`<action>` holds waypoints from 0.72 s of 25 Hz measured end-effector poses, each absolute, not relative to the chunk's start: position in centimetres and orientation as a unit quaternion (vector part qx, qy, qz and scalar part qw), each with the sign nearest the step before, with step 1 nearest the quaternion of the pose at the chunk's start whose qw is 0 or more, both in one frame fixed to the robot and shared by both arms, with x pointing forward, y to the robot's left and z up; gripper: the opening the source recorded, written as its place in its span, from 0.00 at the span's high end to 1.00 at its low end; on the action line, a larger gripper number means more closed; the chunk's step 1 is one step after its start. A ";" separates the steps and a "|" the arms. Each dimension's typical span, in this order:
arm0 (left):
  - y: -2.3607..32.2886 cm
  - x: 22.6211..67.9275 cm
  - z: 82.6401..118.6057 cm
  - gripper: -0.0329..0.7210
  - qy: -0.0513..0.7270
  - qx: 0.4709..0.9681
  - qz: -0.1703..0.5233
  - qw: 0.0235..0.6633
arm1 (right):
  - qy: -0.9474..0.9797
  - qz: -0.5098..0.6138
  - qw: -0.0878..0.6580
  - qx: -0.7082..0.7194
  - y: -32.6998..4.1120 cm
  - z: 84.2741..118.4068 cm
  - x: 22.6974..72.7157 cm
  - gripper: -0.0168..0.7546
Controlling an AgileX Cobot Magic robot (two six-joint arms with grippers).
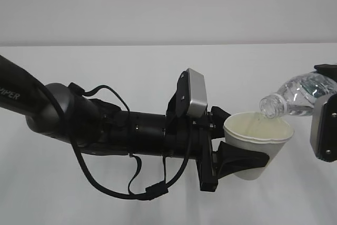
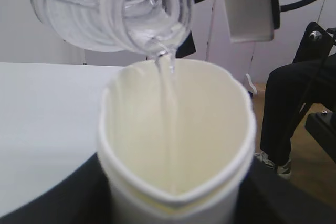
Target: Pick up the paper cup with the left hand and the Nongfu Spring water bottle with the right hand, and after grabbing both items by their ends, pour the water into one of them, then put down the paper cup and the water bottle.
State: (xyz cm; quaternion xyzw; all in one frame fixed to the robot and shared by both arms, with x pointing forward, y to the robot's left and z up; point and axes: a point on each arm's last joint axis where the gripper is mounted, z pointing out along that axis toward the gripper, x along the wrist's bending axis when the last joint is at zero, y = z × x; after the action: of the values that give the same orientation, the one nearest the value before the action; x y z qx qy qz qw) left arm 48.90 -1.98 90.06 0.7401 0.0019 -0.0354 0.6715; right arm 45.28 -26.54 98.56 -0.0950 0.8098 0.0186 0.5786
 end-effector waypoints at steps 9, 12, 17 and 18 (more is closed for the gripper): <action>-2.0 48.9 90.1 0.40 0.002 0.740 -0.035 0.672 | 0.809 0.015 0.579 -0.101 -26.5 98.6 45.3 0.51; -2.0 48.9 90.1 0.40 0.002 0.740 -0.035 0.672 | 0.809 0.013 0.579 -0.103 -26.5 98.6 45.3 0.51; -2.0 48.9 90.1 0.40 0.002 0.740 -0.035 0.672 | 0.809 0.013 0.579 -0.103 -26.5 98.6 45.3 0.51; -2.0 48.9 90.1 0.40 0.002 0.740 -0.035 0.672 | 0.809 0.012 0.579 -0.104 -26.5 98.6 45.3 0.51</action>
State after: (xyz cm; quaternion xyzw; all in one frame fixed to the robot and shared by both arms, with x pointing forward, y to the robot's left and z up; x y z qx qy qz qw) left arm 48.90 -1.98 90.06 0.7401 0.0019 -0.0354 0.6715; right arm 45.29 -26.54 98.56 -0.1037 0.8085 0.0124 0.5791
